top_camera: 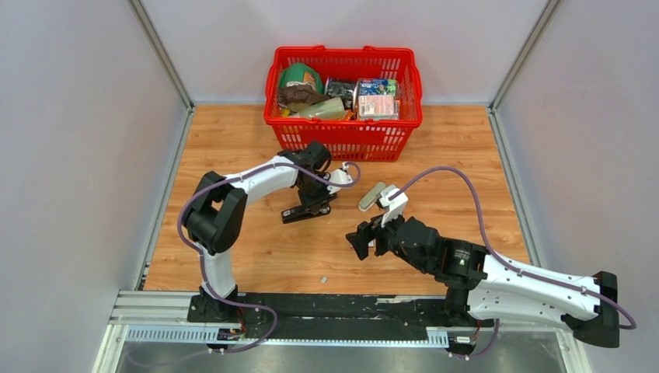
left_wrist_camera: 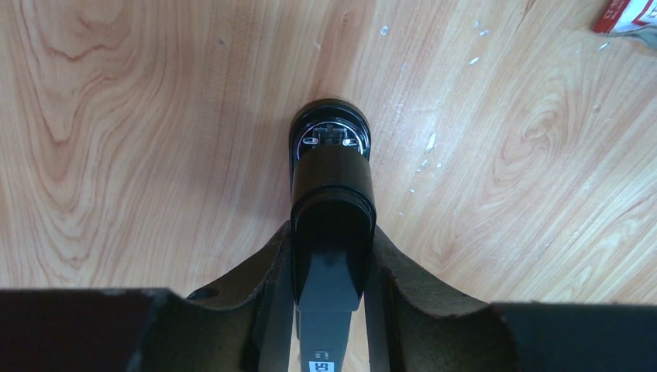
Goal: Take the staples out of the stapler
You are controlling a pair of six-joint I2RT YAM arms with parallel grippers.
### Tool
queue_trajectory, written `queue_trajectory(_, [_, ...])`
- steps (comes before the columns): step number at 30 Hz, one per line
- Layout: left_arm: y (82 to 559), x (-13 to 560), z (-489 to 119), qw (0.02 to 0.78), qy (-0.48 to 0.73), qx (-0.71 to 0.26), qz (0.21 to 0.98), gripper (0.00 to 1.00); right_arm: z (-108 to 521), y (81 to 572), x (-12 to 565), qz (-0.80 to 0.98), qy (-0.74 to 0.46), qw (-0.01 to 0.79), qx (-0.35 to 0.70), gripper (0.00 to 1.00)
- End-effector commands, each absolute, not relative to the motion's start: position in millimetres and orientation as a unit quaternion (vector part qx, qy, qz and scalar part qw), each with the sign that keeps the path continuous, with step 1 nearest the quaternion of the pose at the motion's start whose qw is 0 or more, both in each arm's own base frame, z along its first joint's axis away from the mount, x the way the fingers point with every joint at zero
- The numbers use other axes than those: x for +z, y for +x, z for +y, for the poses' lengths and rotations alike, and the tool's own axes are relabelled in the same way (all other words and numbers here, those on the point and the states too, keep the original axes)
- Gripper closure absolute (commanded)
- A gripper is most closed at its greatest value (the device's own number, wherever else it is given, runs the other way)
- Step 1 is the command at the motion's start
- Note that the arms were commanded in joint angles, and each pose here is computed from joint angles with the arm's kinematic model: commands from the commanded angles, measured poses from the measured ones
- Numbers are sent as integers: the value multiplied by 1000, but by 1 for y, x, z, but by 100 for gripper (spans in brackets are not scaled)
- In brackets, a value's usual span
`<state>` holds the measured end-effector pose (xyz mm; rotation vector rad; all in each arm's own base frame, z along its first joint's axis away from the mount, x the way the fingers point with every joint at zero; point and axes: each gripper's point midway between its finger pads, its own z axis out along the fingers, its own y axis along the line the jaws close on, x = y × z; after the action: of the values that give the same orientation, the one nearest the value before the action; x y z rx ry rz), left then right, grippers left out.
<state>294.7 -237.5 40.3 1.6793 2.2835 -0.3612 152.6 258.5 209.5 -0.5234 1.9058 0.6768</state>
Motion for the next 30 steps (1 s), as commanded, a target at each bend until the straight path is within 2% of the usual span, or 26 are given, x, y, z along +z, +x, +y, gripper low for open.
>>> queue_trajectory(1, [299, 88, -260, 204, 563, -141, 788, 100, 248, 157, 228, 771, -212, 532, 279, 16])
queue_trajectory(8, [273, 167, -290, 307, 530, -241, 753, 100, 232, 150, 263, 751, -257, 542, 277, 17])
queue_trajectory(21, [174, 209, -301, 254, 572, -364, 689, 100, 250, 105, 304, 702, -401, 482, 338, 22])
queue_trajectory(30, [117, 273, -294, 310, 576, -466, 596, 100, 254, 81, 302, 670, -468, 447, 363, 24])
